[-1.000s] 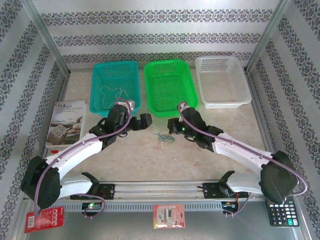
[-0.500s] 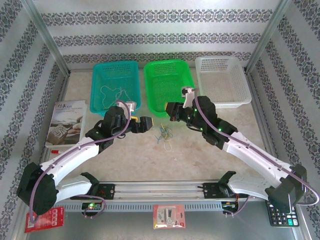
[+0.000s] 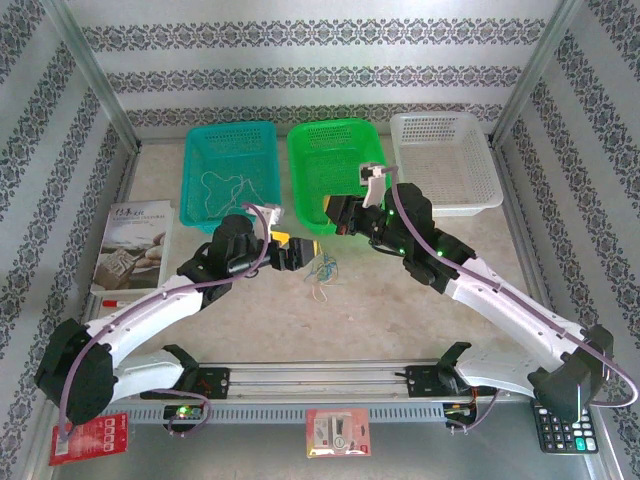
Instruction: Untangle the cables
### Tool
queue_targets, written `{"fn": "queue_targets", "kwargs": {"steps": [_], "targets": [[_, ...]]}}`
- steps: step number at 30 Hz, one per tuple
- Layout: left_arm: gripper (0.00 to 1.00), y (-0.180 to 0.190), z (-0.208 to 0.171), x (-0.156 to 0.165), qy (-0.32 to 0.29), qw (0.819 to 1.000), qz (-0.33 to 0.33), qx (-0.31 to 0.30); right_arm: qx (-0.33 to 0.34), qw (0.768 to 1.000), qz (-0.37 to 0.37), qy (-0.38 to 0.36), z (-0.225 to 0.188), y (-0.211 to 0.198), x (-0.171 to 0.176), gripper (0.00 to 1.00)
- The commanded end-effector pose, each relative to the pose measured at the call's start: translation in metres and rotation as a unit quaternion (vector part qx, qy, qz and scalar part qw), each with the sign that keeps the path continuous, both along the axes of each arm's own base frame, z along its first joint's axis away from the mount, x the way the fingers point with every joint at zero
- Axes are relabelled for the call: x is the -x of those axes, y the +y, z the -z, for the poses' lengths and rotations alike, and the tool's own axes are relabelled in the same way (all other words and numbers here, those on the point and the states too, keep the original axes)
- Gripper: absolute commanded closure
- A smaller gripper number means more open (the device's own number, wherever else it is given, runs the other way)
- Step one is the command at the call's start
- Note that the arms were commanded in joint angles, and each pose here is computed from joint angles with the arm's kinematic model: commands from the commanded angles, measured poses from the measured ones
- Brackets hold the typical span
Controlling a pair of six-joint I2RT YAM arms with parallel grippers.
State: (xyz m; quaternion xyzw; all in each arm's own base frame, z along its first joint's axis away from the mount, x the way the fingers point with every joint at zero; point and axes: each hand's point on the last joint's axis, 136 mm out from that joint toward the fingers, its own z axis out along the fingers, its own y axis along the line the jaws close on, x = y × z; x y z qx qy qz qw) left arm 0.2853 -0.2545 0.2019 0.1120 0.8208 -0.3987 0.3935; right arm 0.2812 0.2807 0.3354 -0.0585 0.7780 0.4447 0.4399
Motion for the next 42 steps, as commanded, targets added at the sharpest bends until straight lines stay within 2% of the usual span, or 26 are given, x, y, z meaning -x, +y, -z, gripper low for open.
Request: {"fn": "queue_targets", "kwargs": {"steps": [1, 7, 9, 18, 23, 33, 37, 42], "targets": [[0.0, -0.016, -0.014, -0.002, -0.036, 0.999, 0.019, 0.012, -0.028, 0.999, -0.01, -0.023, -0.028, 0.006, 0.003, 1.0], [0.0, -0.027, -0.002, -0.011, -0.041, 0.999, 0.005, 0.001, -0.041, 0.998, -0.018, -0.035, -0.045, 0.01, 0.007, 1.0], [0.03, -0.028, 0.007, -0.016, -0.037, 0.999, -0.004, -0.005, -0.046, 0.998, -0.022, -0.039, -0.051, 0.011, 0.01, 1.0], [0.37, -0.029, 0.052, -0.019, -0.007, 1.0, -0.014, -0.022, -0.083, 0.994, -0.038, -0.053, -0.081, 0.015, 0.017, 1.0], [0.49, -0.026, 0.073, -0.014, 0.011, 0.999, -0.014, -0.033, -0.103, 0.992, -0.041, -0.062, -0.098, 0.016, 0.018, 1.0], [0.5, -0.017, 0.095, -0.004, 0.031, 0.998, -0.018, -0.042, -0.118, 0.988, -0.024, -0.1, -0.133, 0.002, 0.014, 1.0], [0.49, -0.018, 0.084, -0.002, 0.026, 0.999, -0.013, -0.033, -0.115, 0.988, -0.015, -0.101, -0.134, -0.004, 0.01, 1.0], [0.39, -0.018, 0.055, -0.002, 0.005, 1.0, -0.012, -0.015, -0.11, 0.99, 0.01, -0.092, -0.123, -0.018, -0.003, 1.0]]}}
